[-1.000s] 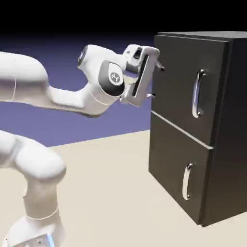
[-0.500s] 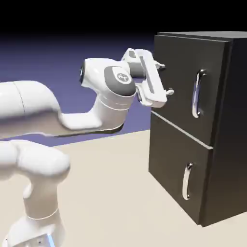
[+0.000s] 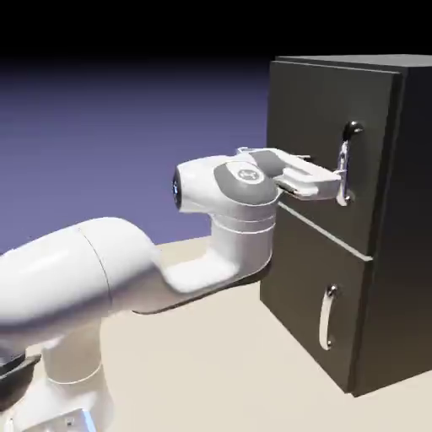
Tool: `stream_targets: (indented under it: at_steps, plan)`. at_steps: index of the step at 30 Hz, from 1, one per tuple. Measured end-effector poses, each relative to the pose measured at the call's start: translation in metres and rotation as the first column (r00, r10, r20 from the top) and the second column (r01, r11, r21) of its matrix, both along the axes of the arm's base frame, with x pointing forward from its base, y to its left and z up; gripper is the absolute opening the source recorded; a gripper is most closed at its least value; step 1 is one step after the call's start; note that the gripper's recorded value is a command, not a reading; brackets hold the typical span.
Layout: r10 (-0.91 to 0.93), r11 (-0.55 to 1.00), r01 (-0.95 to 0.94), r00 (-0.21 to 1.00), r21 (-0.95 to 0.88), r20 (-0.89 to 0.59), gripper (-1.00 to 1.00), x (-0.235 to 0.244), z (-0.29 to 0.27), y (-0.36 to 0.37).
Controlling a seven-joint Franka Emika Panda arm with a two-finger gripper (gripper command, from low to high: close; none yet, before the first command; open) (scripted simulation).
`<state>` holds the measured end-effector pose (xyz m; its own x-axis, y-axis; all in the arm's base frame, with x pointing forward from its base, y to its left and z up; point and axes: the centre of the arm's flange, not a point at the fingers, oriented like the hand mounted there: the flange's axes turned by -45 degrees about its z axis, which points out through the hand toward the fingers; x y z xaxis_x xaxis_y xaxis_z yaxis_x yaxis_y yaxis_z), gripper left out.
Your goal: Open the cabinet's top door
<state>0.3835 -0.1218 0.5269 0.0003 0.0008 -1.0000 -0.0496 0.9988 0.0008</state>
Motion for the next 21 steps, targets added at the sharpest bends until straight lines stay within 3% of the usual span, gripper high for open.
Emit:
stream_targets:
  at_steps: [3,4,6,21]
  plan:
    - [0.0,1.0,0.0,1.0,0.0,0.0,1.0,0.03,0.0,0.002]
    - [0.0,1.0,0.0,1.0,-0.001,0.0,-1.0,0.039,0.0,0.003]
    - [0.0,1.0,0.0,1.0,-0.001,0.0,-1.0,0.039,0.0,0.003]
    - [-0.382,0.924,0.382,0.924,-0.001,0.0,-1.0,-0.086,0.0,0.078]
